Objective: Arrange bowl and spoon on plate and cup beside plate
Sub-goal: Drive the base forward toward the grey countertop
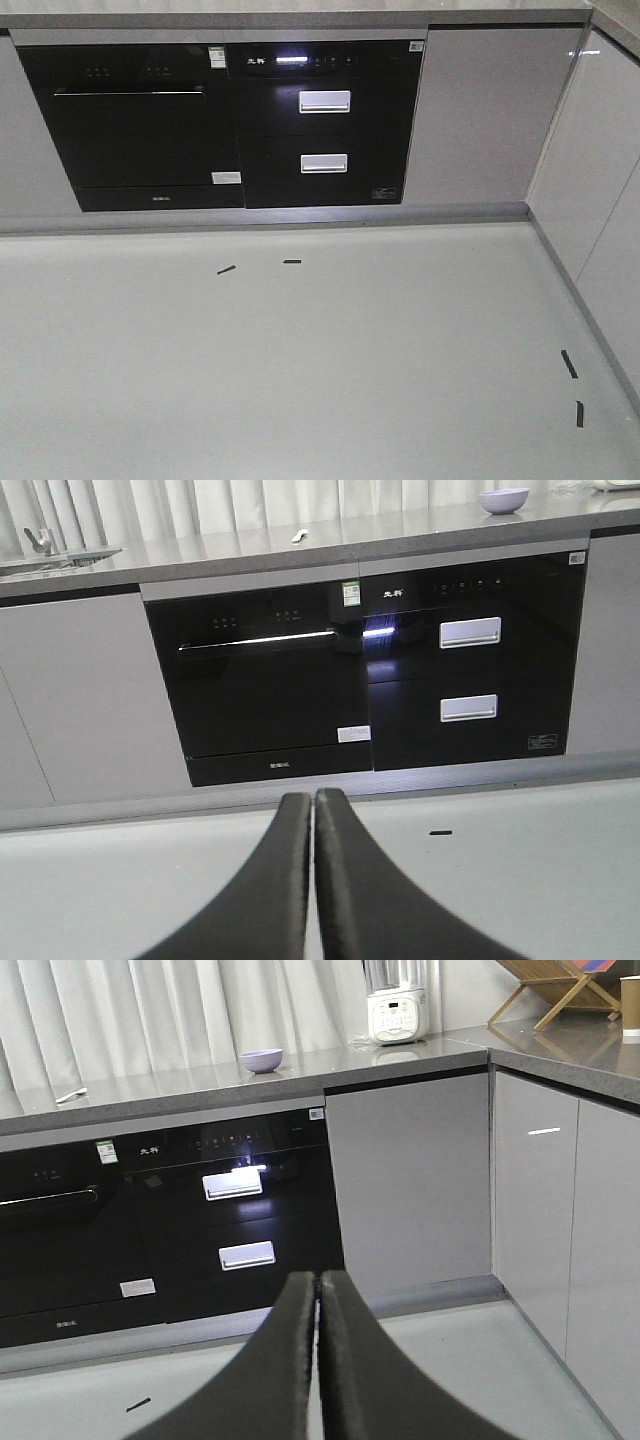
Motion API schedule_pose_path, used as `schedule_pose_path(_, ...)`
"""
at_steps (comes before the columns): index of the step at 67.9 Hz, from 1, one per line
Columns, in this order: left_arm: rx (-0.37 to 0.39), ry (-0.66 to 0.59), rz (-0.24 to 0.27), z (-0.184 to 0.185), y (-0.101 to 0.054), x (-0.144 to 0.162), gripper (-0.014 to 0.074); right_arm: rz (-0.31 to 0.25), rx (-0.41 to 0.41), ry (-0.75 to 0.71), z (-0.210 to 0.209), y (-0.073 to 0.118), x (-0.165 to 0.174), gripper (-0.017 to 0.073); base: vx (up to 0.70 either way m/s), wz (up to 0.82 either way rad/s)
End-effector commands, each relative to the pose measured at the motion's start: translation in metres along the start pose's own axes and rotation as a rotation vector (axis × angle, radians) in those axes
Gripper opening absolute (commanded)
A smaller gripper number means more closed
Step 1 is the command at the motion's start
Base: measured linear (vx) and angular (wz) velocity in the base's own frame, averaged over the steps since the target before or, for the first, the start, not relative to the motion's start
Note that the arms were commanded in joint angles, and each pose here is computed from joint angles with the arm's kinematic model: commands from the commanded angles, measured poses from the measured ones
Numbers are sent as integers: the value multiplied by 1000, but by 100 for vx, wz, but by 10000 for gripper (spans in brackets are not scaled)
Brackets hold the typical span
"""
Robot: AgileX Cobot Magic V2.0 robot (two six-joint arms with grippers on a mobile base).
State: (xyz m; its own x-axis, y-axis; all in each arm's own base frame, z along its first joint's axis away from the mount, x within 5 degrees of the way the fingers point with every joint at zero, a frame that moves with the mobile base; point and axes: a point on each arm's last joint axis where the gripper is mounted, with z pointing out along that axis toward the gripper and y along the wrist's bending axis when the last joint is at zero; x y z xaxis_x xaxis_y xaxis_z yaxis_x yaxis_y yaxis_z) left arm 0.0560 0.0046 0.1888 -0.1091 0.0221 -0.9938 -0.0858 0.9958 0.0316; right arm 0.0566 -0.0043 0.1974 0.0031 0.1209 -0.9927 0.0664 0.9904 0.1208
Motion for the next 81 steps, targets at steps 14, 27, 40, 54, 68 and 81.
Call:
schedule_pose_path(14,-9,-100,-12,-2,1,-10,-6,-17,-19,-78,-1,2,-6,-3,4,3)
schedule_pose_path(27,-9,-100,-12,-2,1,-10,-6,-17,-19,-78,-1,2,-6,-3,5,0)
schedule_pose_path(40,-9,-100,-12,-2,1,-10,-6,-17,-19,-78,-1,2,-6,-3,6,-4)
schedule_pose_path(54,-9,-100,-12,-2,1,-10,-6,-17,-19,-78,-1,2,-6,-3,8,-2)
schedule_pose_path(68,-9,-100,-12,-2,1,-10,-6,-17,-19,-78,-1,2,-6,-3,10,0)
schedule_pose_path(81,-9,-100,-12,-2,1,-10,-6,-17,-19,-78,-1,2,-6,-3,11,-1)
